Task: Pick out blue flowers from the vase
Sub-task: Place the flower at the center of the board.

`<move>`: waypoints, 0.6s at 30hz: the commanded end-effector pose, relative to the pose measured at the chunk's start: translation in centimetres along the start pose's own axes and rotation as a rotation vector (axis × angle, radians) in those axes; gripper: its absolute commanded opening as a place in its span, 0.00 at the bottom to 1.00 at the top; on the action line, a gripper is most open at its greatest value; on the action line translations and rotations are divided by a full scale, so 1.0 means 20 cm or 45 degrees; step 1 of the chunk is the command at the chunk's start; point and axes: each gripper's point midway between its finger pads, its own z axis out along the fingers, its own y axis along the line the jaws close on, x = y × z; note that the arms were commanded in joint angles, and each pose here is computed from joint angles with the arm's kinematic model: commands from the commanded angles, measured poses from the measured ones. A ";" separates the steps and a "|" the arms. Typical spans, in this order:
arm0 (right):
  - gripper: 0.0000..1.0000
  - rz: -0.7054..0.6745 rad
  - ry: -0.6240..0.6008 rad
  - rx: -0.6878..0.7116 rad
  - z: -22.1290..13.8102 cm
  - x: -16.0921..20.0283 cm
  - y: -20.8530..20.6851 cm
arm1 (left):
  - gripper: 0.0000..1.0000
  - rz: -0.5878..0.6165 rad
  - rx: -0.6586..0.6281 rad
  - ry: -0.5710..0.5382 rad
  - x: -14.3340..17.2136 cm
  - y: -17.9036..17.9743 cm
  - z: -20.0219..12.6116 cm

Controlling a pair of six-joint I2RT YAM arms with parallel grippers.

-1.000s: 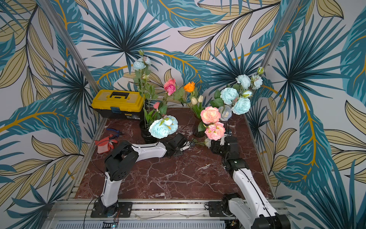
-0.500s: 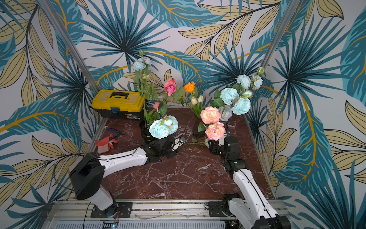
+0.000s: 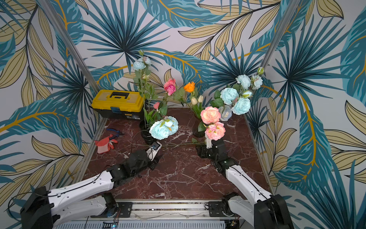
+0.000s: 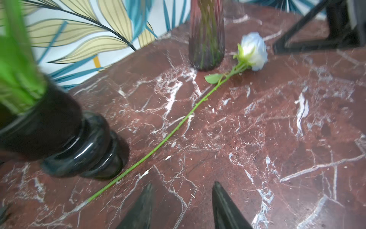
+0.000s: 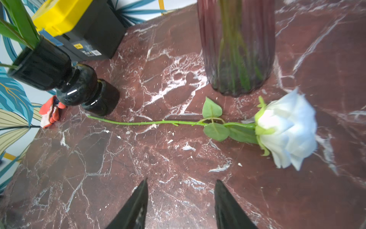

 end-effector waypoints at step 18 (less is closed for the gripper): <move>0.51 -0.096 -0.067 -0.050 0.13 -0.08 0.17 | 0.40 -0.027 -0.166 -0.272 -0.33 0.41 -0.06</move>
